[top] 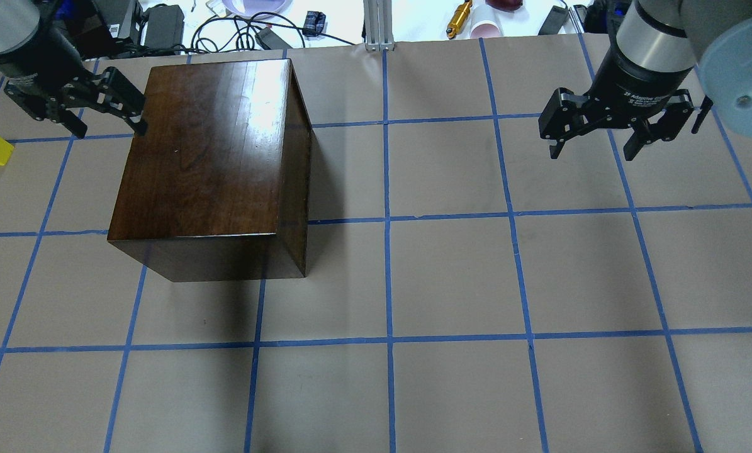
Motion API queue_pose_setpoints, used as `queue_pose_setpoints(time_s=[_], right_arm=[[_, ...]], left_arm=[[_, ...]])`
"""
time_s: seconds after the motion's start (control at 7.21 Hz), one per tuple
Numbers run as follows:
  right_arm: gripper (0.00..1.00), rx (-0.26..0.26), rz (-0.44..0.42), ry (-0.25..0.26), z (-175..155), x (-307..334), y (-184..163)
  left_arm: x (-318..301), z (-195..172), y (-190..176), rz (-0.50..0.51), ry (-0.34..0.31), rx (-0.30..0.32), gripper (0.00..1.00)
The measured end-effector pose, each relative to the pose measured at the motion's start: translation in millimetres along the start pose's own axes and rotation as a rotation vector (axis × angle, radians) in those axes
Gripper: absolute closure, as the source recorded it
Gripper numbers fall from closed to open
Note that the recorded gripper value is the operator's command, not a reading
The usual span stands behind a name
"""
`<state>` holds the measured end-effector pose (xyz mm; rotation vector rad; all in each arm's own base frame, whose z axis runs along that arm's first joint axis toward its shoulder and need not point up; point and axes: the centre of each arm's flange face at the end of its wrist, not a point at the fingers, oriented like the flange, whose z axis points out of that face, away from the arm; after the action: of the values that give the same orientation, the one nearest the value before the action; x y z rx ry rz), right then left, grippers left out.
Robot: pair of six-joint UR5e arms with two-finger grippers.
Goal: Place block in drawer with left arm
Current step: 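Move the left gripper down beside the cabinet to the white drawer handle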
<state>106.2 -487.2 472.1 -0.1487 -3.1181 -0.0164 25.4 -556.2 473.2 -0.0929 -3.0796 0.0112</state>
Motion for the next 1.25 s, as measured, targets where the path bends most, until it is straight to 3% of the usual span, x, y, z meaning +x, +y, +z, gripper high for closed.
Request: queue_pose_setpoints(time_s=[0.69, 0.97, 1.25], right_arm=[[0.00, 0.000, 0.000, 0.000, -0.1, 0.0, 0.0], [0.00, 0.000, 0.000, 0.000, -0.1, -0.1, 0.0], [0.00, 0.000, 0.000, 0.000, -0.1, 0.0, 0.0]], left_arm=[[-140.7, 37.4, -18.5, -0.031, 0.080, 0.038, 0.00], [-160.5, 69.0, -33.7, -0.016, 0.113, 0.040, 0.00], [-165.8, 100.3, -47.4, -0.021, 0.186, 0.041, 0.00]])
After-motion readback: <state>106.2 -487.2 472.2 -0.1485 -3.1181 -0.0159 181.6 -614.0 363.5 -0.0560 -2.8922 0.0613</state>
